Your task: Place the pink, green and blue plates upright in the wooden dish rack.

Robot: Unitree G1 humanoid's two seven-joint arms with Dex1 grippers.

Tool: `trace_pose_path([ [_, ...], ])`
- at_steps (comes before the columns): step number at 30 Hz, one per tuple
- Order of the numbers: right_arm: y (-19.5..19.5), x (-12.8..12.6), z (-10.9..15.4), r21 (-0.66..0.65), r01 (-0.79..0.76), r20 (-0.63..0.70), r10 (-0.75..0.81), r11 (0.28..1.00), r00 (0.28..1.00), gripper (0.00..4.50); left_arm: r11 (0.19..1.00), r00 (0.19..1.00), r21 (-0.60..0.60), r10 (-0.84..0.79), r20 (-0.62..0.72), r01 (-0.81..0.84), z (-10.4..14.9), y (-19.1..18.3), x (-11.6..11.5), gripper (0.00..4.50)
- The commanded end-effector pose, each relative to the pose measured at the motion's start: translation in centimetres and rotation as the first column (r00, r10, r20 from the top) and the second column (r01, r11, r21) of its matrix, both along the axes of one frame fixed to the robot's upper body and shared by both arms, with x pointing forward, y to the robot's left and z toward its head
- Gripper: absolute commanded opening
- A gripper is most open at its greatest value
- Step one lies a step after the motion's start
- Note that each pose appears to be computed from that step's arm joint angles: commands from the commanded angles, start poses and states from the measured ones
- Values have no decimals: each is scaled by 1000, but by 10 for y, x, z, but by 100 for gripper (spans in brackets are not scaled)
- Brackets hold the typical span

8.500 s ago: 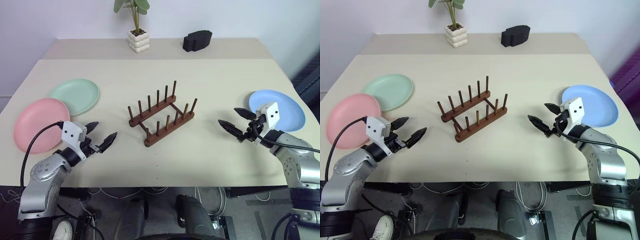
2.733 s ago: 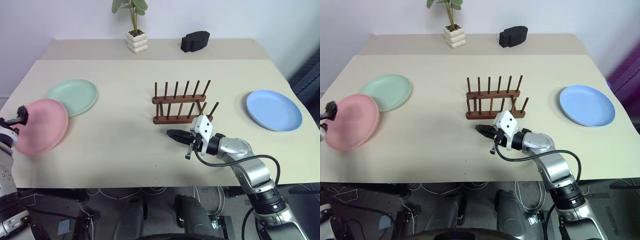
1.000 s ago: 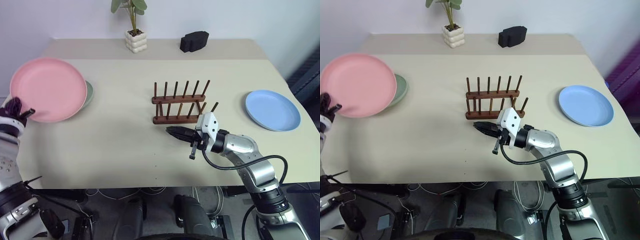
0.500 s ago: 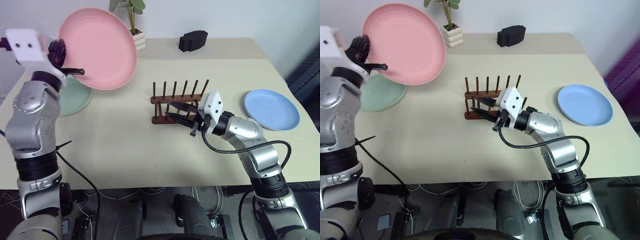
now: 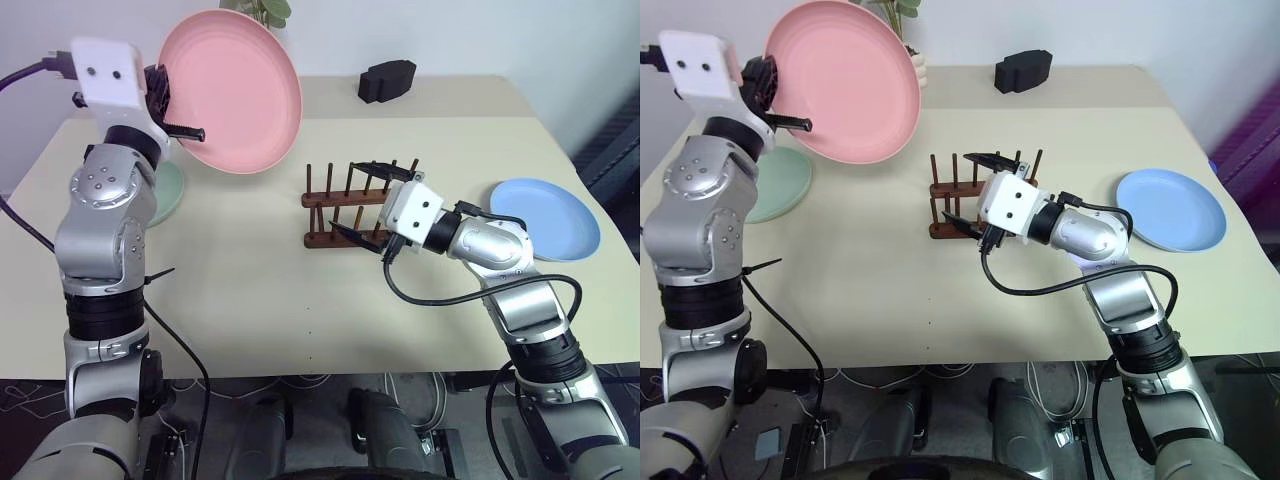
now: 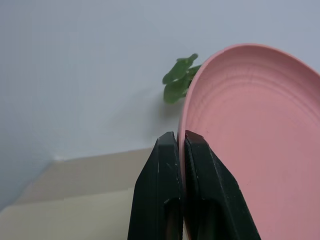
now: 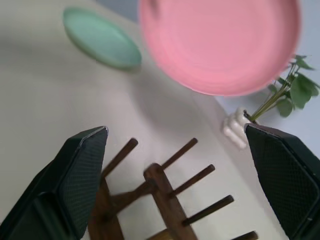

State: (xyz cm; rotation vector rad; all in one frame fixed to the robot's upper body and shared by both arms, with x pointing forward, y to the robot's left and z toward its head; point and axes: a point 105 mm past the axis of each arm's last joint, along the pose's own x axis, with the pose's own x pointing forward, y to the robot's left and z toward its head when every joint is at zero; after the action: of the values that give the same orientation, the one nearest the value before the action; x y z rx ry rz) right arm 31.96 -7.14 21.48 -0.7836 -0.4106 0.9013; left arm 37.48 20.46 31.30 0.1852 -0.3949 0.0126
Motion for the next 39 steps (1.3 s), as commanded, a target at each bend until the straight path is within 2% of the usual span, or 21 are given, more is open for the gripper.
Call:
trace_pose_path([
  [1,6,1,14,-56,6,121,1,998,993,446,999,992,44,-18,122,13,28,-20,-9,0],
  [11,20,9,25,-128,58,278,-20,990,960,446,990,983,85,-126,135,115,30,-59,-6,0],
  [19,31,24,22,-206,111,367,-28,972,930,446,973,965,81,-225,131,216,32,-85,-13,0],
  [27,28,40,15,-247,176,418,-59,953,907,446,961,956,86,-273,111,264,28,-94,-22,0],
  [30,28,40,13,-247,168,414,-54,954,909,362,963,959,82,-264,98,257,25,-91,-21,0],
  [32,29,39,12,-246,169,417,-53,954,907,271,963,960,81,-264,96,257,24,-91,-21,0],
  [37,26,41,14,-235,193,437,-74,953,896,6,960,957,80,-276,88,270,23,-93,-20,0],
  [39,25,41,15,-231,203,447,-82,952,891,2,959,956,77,-280,85,274,22,-94,-19,0],
])
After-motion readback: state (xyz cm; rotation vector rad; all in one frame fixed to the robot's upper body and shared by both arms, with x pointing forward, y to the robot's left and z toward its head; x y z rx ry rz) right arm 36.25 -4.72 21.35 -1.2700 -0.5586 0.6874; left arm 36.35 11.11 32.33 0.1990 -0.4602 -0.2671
